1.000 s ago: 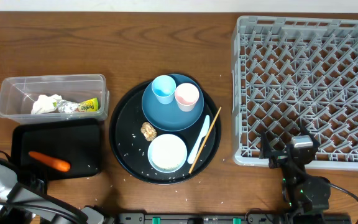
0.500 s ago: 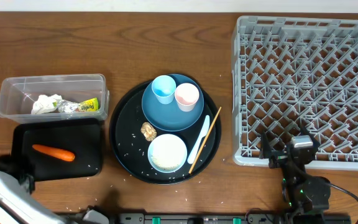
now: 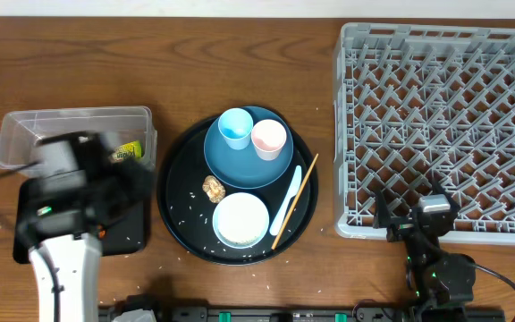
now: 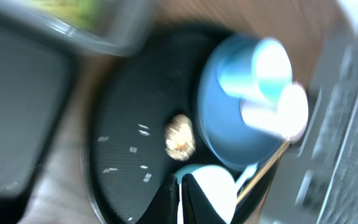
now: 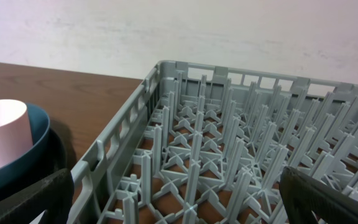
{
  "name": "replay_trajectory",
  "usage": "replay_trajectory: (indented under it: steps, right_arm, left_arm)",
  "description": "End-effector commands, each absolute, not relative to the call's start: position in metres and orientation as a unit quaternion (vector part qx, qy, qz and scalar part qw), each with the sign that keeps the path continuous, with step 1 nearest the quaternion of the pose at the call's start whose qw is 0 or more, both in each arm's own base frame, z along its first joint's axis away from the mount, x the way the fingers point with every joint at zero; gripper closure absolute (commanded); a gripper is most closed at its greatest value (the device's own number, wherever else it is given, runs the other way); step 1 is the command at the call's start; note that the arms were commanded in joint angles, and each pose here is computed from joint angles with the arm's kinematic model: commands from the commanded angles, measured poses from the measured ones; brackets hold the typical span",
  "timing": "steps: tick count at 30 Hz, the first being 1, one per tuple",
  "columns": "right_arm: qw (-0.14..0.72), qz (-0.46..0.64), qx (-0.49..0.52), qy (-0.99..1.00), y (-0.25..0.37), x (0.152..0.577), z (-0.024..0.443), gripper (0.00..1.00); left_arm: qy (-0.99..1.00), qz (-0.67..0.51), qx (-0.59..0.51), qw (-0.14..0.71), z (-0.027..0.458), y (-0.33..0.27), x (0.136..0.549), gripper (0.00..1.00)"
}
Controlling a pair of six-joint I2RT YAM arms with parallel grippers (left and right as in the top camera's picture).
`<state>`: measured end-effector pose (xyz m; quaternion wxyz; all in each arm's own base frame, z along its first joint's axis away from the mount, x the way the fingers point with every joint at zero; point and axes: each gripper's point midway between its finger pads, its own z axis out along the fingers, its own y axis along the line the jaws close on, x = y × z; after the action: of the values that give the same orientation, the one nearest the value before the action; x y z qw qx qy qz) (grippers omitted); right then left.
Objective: Sort waste into correct bins and load items into the dishwasher rack
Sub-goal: 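Reach the left gripper to the brown food scrap and grasp it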
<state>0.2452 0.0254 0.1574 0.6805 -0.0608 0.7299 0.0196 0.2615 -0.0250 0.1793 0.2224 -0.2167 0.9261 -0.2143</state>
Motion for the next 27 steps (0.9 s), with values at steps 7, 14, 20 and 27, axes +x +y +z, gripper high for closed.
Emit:
replay_trajectory:
  steps: [7,14,20,27]
  right_arm:
    - [0.68,0.017,-0.064,0.73,0.025,0.245,0.157,0.01]
    - [0.68,0.017,-0.064,0.73,0.025,0.245,0.157,0.01]
    - [0.68,0.017,-0.064,0.73,0.025,0.245,0.157,0.01]
    - [0.68,0.017,-0.064,0.73,0.025,0.245,0.157,0.01]
  left_arm:
    - [0.977,-0.034,-0.093,0.187,0.127,-0.057,0.279,0.79]
    - [0.987,-0.023,-0.109,0.118,0.077,-0.063,0.289,0.62]
    - [0.995,-0.078,-0.017,0.067,0.045,-0.091,0.29,0.56]
    - [0.997,-0.073,-0.007,0.036,0.024,-0.091,0.287,0.56]
